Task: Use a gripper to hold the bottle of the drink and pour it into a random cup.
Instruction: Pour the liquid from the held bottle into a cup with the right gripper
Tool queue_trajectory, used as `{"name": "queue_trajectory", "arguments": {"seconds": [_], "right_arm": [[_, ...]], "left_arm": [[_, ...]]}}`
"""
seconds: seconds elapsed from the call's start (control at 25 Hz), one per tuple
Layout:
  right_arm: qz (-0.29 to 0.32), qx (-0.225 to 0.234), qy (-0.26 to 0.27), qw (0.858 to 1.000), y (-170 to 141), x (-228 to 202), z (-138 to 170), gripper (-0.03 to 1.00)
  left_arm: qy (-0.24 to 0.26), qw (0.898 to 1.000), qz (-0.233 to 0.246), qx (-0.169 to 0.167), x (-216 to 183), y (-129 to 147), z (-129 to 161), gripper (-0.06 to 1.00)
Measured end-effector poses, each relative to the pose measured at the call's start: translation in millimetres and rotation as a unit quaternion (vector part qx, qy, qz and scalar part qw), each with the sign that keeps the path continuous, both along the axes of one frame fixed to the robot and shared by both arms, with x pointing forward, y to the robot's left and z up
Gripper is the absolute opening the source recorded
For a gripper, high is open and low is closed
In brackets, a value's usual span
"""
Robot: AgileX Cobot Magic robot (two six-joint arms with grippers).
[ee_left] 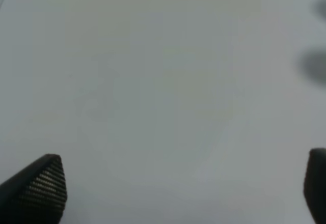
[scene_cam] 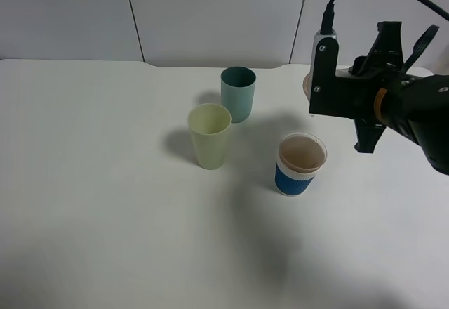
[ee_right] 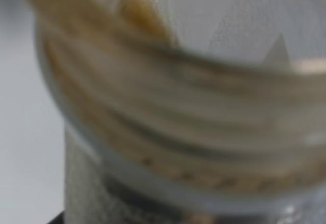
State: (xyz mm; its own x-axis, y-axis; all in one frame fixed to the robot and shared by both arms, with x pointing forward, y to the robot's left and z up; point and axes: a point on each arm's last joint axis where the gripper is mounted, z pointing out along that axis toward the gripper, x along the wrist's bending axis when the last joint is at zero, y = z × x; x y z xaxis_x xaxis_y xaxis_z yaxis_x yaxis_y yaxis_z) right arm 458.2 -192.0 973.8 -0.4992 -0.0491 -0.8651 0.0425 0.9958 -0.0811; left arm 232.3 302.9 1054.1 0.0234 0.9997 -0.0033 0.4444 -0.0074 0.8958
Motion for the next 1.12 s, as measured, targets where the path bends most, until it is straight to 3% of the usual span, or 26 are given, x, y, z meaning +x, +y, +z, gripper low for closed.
{"name": "queue_trajectory", "arguments": {"seconds": [0.72,1.12], "right_arm": [[0.065,-0.113,0.010,0.991,0.0,0.0,0.0,0.37],[0.085,-0.149,0.013,0.985,0.0,0.0,0.0,0.37]], "left_arm": [[0.000,1.000,0.000,0.000,0.0,0.0,0.0,0.93],[0.000,1.000,0.000,0.000,0.0,0.0,0.0,0.93]]}}
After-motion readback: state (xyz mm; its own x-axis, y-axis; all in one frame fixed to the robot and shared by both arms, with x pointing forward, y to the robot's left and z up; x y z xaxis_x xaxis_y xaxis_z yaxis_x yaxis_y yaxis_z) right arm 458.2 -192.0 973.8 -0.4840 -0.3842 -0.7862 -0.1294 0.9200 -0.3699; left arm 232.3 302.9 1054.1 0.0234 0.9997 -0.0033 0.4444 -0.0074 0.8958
